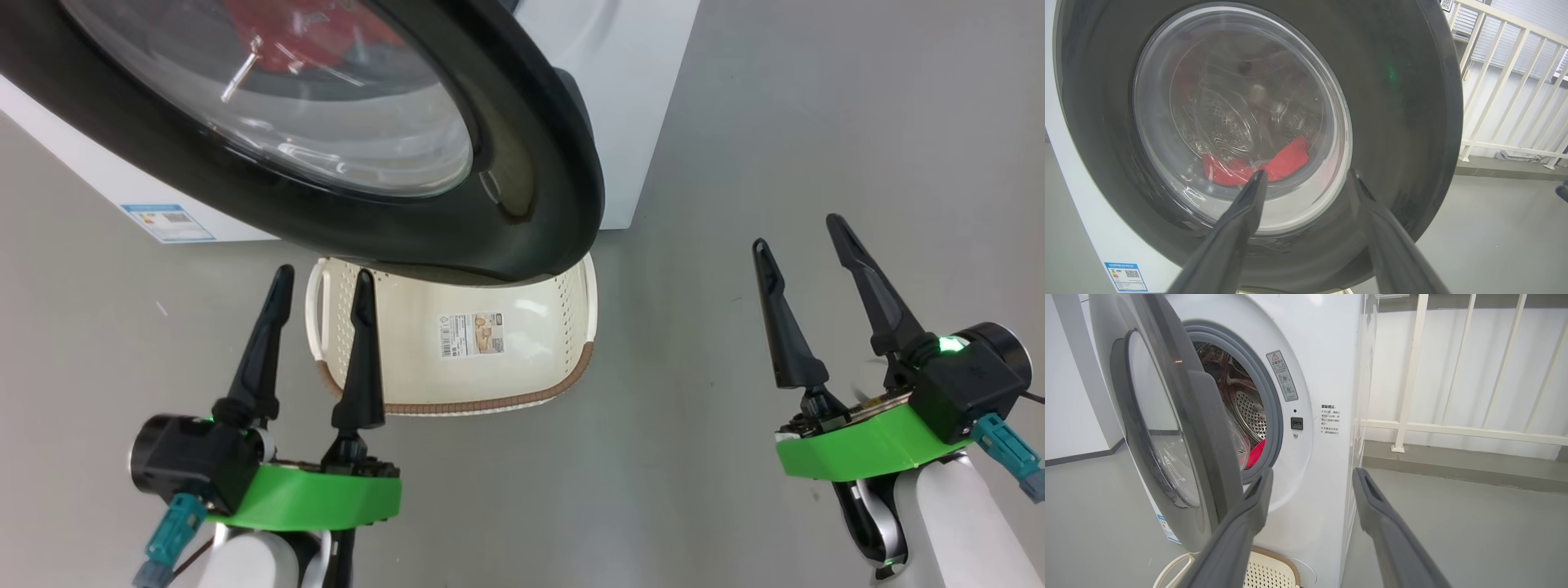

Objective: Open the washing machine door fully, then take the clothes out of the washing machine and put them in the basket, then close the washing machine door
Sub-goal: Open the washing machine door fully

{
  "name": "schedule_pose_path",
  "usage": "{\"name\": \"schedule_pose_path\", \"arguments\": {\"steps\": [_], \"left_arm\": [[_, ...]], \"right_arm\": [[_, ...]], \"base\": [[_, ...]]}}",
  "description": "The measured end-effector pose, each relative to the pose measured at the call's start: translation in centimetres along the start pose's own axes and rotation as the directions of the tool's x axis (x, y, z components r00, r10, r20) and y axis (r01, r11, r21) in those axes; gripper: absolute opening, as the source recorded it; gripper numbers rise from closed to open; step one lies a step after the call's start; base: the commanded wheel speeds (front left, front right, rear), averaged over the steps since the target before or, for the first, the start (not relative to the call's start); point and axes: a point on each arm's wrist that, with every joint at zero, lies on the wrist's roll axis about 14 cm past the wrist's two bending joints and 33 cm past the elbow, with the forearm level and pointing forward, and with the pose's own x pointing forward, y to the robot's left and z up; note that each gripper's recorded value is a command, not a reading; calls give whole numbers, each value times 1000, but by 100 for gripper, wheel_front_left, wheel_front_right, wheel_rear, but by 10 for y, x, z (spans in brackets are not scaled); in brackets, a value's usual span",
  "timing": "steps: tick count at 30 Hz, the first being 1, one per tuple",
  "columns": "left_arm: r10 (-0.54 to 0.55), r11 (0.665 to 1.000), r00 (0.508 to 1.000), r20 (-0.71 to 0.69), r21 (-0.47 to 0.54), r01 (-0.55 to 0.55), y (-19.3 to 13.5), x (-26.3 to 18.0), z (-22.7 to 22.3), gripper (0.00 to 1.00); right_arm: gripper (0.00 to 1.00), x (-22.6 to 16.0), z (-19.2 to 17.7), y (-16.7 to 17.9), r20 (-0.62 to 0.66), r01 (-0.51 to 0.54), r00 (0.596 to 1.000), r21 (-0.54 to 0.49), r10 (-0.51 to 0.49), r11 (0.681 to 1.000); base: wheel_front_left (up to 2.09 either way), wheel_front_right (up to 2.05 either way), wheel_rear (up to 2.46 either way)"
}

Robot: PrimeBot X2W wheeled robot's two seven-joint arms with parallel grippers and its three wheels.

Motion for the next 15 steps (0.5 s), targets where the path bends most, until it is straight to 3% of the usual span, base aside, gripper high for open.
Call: {"name": "schedule_pose_path", "arguments": {"steps": [1, 3, 9, 12, 15], "left_arm": [[0, 1000, 1000, 0, 0, 0, 0, 0, 0, 100], [1, 1000, 1000, -1, 0, -1, 0, 0, 0, 100], [3, 1000, 1000, -7, -2, -3, 1, 0, -3, 100], [0, 1000, 1000, -11, -5, 0, 0, 0, -4, 100], [-1, 1000, 1000, -9, -14, 1, -1, 0, -4, 100]], "right_arm": [[47, 0, 0, 1, -1, -2, 1000, 2, 2, 1000], [0, 0, -2, 1, -4, -2, 1000, 11, 2, 1000], [0, -2, -17, 5, -48, -4, 999, 55, 6, 998], [0, -2, -27, 5, -70, 25, 997, 185, -13, 982], [0, 5, -32, 5, -75, 60, 997, 339, -37, 939]], "base": [[0, 0, 0], [0, 0, 0], [0, 0, 0], [0, 0, 0], [0, 0, 0]]}}
